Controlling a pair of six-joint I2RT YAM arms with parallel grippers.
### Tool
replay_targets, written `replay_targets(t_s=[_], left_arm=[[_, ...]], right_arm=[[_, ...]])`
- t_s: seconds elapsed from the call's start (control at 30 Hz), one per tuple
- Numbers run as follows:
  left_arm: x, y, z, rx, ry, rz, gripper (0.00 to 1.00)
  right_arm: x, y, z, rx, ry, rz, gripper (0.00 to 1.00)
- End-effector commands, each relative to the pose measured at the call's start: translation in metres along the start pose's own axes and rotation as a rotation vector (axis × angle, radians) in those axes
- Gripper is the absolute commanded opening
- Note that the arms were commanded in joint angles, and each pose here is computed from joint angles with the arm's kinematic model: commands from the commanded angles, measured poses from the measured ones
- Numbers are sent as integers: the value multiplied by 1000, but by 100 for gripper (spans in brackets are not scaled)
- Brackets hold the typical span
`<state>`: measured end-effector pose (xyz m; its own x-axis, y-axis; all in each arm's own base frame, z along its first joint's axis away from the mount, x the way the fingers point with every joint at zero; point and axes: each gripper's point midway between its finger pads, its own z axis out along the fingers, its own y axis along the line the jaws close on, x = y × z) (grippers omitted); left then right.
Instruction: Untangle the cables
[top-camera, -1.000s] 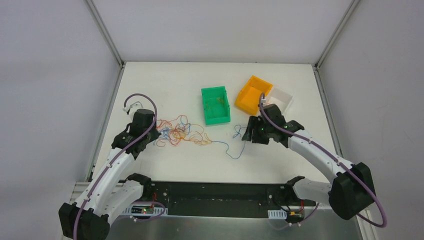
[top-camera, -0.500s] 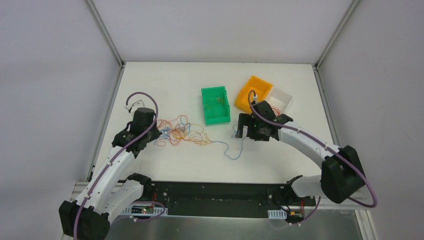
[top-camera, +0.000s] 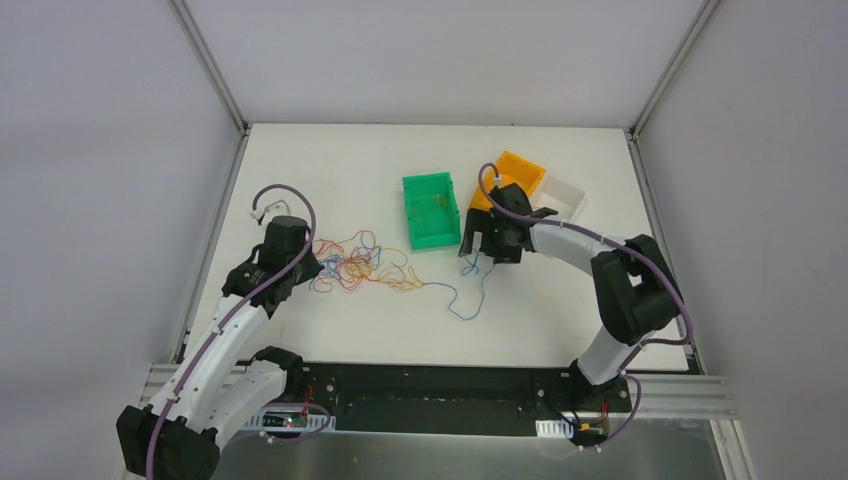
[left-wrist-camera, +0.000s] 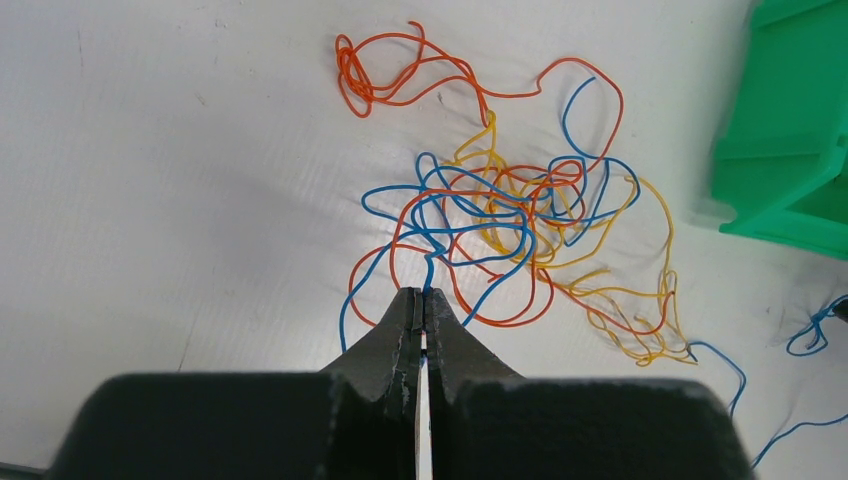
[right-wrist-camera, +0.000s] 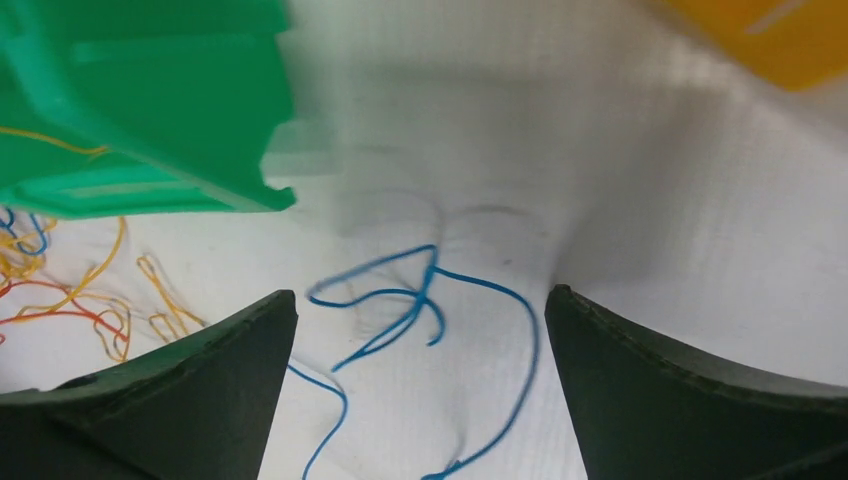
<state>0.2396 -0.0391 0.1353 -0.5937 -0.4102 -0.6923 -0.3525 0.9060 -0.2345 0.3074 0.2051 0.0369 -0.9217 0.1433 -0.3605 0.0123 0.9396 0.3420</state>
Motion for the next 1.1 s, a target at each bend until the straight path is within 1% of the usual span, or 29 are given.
replay_targets(t_s=[0.0, 0.13, 0.4, 0.6, 1.07], left_arm=[[-13, -7, -6, 38, -42, -1, 0], [-14, -7, -7, 42, -46, 0, 0], [-12, -11, -3, 49, -30, 7, 0], [-14, -13, -4, 58, -33, 13, 0], [-15, -13, -5, 64, -35, 17, 0]], right_arm=[[18, 41, 5, -103, 45, -134, 99], [38, 59, 0, -184, 99, -166, 99], [66, 67, -18, -220, 138, -235, 99], [84, 56, -25, -112, 128, -367, 99], [109, 58, -25, 18, 100, -553, 99]])
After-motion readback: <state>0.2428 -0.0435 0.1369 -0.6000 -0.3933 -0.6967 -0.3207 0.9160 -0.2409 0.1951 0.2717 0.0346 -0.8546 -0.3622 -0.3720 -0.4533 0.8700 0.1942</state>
